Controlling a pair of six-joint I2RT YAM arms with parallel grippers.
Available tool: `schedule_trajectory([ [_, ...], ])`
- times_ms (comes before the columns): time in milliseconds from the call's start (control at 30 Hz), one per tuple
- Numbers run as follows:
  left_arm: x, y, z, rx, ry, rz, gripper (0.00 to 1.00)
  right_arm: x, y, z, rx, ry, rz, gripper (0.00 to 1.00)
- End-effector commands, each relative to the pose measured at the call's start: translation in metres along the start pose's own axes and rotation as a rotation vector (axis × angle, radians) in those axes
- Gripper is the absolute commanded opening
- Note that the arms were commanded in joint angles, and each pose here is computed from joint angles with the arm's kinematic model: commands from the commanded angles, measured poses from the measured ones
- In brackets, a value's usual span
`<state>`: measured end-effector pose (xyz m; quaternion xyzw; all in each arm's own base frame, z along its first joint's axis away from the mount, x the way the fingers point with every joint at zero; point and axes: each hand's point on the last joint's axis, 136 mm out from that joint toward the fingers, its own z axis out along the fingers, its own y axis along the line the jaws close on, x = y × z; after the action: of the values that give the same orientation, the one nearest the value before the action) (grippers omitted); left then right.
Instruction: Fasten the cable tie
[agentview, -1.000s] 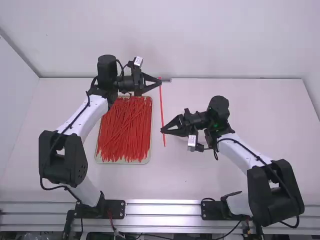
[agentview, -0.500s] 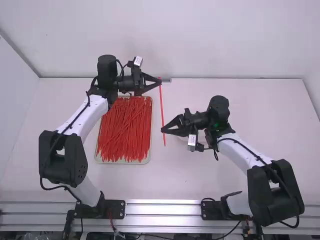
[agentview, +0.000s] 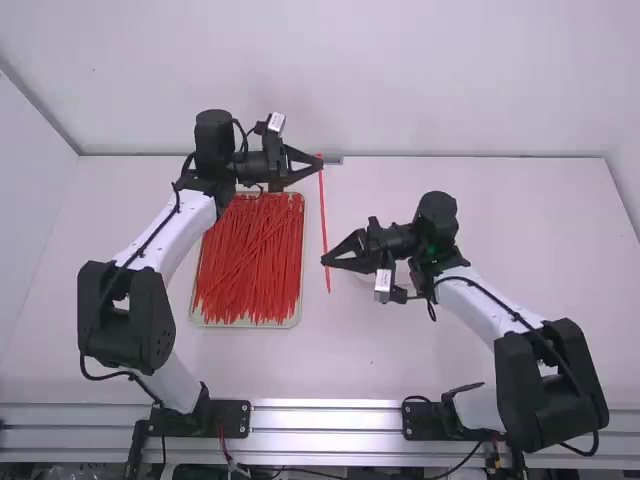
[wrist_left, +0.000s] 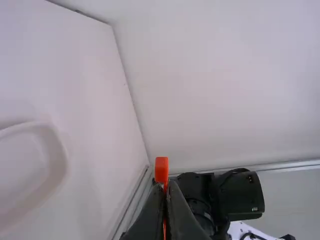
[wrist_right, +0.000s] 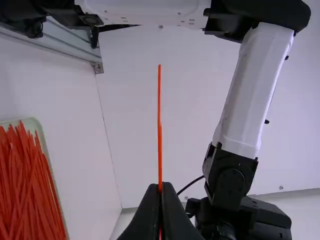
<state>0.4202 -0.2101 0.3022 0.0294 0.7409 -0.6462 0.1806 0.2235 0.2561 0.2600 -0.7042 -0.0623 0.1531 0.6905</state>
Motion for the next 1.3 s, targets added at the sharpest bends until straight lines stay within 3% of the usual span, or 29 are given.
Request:
schedule_trajectory([
  [0,-0.0056,-0.0061,-0.0011,0.006,-0.007,0.04,0.02,-0.0022,0.0024,-0.0012,-0.002,-0.013,0.04,0.0],
  [500,-0.0046,-0.0057,-0.0009,0.006,-0.003,0.065,0.02,0.0003,0.0055,-0.0027,-0.001,-0.001,0.174,0.0],
  [833,-0.0042,-0.0054,-0.0006,0.006,-0.002,0.081,0.02,0.004,0.0029,-0.0086,0.007,0.022,0.421,0.0],
  [1067,-0.004,-0.0056,-0.0004,0.006,-0.001,0.082,0.02,0.0037,0.0033,-0.009,0.006,0.019,0.377,0.0],
  [1267,-0.0057,-0.0049,-0.0026,0.004,-0.007,0.102,0.02,0.0017,0.0035,-0.0073,0.003,0.008,0.476,0.0],
])
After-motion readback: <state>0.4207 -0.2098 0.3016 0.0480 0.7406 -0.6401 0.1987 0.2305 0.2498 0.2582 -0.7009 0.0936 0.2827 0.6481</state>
